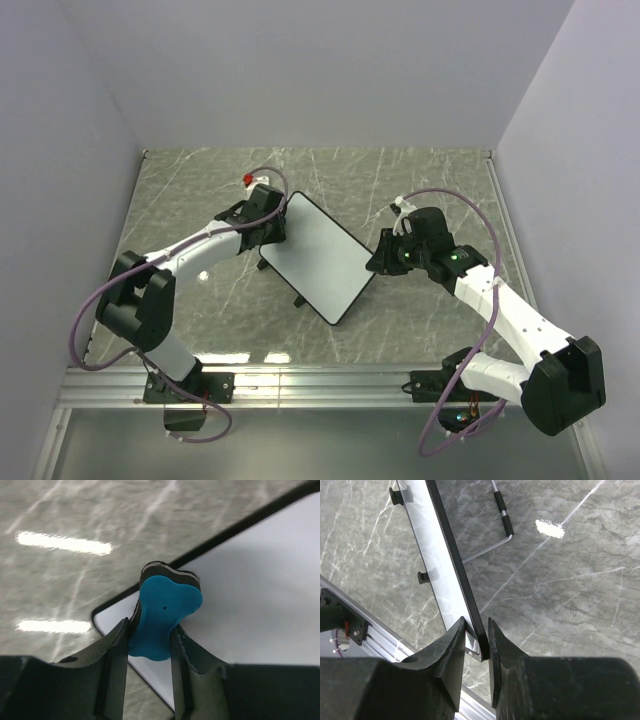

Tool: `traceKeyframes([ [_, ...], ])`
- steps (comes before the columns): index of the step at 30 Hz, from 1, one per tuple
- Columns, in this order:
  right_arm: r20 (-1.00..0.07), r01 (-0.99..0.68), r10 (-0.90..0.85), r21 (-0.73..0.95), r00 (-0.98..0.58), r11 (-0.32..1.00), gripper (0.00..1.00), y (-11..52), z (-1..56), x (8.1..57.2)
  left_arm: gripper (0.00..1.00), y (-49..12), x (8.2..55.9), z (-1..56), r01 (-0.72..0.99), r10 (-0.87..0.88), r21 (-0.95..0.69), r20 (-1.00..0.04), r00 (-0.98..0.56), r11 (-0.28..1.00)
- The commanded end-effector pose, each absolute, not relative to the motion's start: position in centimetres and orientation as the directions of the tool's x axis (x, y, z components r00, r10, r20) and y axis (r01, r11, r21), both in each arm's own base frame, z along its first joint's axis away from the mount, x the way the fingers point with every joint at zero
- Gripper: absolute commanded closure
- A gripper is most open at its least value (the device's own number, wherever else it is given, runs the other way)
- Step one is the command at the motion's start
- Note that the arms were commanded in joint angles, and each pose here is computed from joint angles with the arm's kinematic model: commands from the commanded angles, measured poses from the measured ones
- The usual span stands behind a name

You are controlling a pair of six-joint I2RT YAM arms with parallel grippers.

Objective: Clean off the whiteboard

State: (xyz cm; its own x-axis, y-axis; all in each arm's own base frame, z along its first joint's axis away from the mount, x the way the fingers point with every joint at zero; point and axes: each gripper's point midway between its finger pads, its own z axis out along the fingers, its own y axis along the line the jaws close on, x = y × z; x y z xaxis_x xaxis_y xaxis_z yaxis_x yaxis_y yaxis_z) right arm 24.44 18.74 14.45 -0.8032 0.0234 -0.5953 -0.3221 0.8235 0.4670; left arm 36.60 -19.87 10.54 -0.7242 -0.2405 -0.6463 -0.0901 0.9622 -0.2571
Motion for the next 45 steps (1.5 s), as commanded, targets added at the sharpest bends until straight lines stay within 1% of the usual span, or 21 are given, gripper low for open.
traceKeyframes([
  [1, -0.614, -0.315, 0.002, 0.408, -0.790, 0.857, 0.85, 17.8, 13.9, 24.9, 1.00, -18.0, 36.0, 11.2, -0.109, -0.214, -0.197, -0.667, -0.713, 0.974],
  [8, -0.618, -0.318, 0.002, 0.408, -0.786, 0.856, 0.85, 17.8, 14.0, 24.9, 1.00, -13.3, 35.8, 15.6, -0.195, -0.277, -0.197, -0.723, -0.633, 0.961],
  [10, -0.621, -0.318, 0.004, 0.408, -0.784, 0.856, 0.85, 17.8, 14.1, 25.0, 1.00, -11.4, 35.4, 15.2, -0.235, -0.291, -0.179, -0.712, -0.640, 0.955],
  [13, -0.623, -0.316, 0.007, 0.407, -0.782, 0.857, 0.85, 17.7, 14.2, 24.9, 1.00, -6.5, 34.8, 12.1, -0.352, -0.352, -0.140, -0.660, -0.664, 0.926],
  [16, -0.633, -0.316, 0.011, 0.400, -0.774, 0.860, 0.83, 17.6, 14.4, 25.0, 1.00, -4.6, 34.5, 10.2, -0.400, -0.396, -0.141, -0.622, -0.676, 0.906],
  [18, -0.642, -0.314, 0.015, 0.394, -0.766, 0.864, 0.80, 17.4, 14.7, 25.0, 0.97, -3.7, 33.8, 8.6, -0.416, -0.410, -0.136, -0.593, -0.693, 0.899],
  [21, -0.653, -0.314, 0.020, 0.391, -0.757, 0.865, 0.77, 17.2, 15.0, 24.9, 0.87, -3.3, 33.3, 6.7, -0.425, -0.412, -0.117, -0.562, -0.717, 0.898],
  [22, -0.655, -0.313, 0.021, 0.389, -0.755, 0.867, 0.76, 17.1, 15.0, 24.8, 0.80, -3.4, 33.2, 6.2, -0.424, -0.411, -0.111, -0.550, -0.727, 0.899],
  [24, -0.661, -0.310, 0.028, 0.388, -0.749, 0.868, 0.71, 17.0, 15.2, 24.9, 0.74, -3.6, 33.0, 5.7, -0.415, -0.408, -0.116, -0.539, -0.737, 0.902],
  [25, -0.662, -0.307, 0.029, 0.385, -0.749, 0.870, 0.69, 16.9, 15.2, 24.9, 0.66, -3.6, 32.9, 5.6, -0.418, -0.412, -0.118, -0.538, -0.736, 0.901],
  [26, -0.666, -0.306, 0.032, 0.385, -0.746, 0.871, 0.62, 16.8, 15.3, 24.8, 0.60, -3.6, 32.9, 5.8, -0.419, -0.413, -0.119, -0.539, -0.734, 0.900],
  [27, -0.670, -0.305, 0.033, 0.381, -0.742, 0.872, 0.53, 16.7, 15.5, 24.8, 0.47, -3.6, 33.0, 6.1, -0.420, -0.416, -0.124, -0.543, -0.729, 0.899],
  [28, -0.673, -0.305, 0.035, 0.380, -0.739, 0.873, 0.53, 16.7, 15.6, 24.9, 0.42, -3.6, 33.0, 6.3, -0.422, -0.418, -0.126, -0.545, -0.727, 0.898],
  [29, -0.675, -0.304, 0.038, 0.380, -0.736, 0.873, 0.44, 16.7, 15.7, 24.8, 0.39, -3.6, 33.0, 6.4, -0.422, -0.417, -0.125, -0.547, -0.726, 0.898],
  [30, -0.677, -0.299, 0.043, 0.380, -0.734, 0.875, 0.40, 16.6, 15.8, 24.9, 0.31, -3.5, 32.8, 6.5, -0.422, -0.415, -0.121, -0.545, -0.729, 0.899],
  [32, -0.681, -0.297, 0.044, 0.376, -0.731, 0.878, 0.32, 16.4, 16.0, 24.8, 0.26, -3.4, 32.8, 6.9, -0.427, -0.417, -0.116, -0.545, -0.727, 0.897],
  [34, -0.680, -0.287, 0.049, 0.372, -0.732, 0.883, 0.29, 16.2, 16.2, 24.7, 0.10, -3.4, 32.4, 7.5, -0.426, -0.417, -0.117, -0.542, -0.730, 0.897],
  [35, -0.683, -0.285, 0.049, 0.368, -0.729, 0.885, 0.27, 16.1, 16.6, 24.7, 0.07, -3.5, 32.6, 8.1, -0.425, -0.419, -0.124, -0.547, -0.725, 0.896],
  [36, -0.683, -0.280, 0.052, 0.367, -0.729, 0.887, 0.26, 16.0, 16.7, 24.7, 0.01, -3.5, 32.6, 8.9, -0.422, -0.421, -0.134, -0.555, -0.717, 0.897],
  [41, -0.726, -0.264, 0.106, 0.377, -0.679, 0.888, 0.21, 15.5, 19.8, 24.8, 0.01, -4.1, 32.2, 12.4, -0.396, -0.423, -0.180, -0.571, -0.704, 0.900],
  [45, -0.754, -0.265, 0.162, 0.410, -0.636, 0.873, 0.21, 15.4, 22.7, 24.4, 0.01, -4.9, 31.8, 17.1, -0.346, -0.442, -0.278, -0.622, -0.646, 0.896],
])
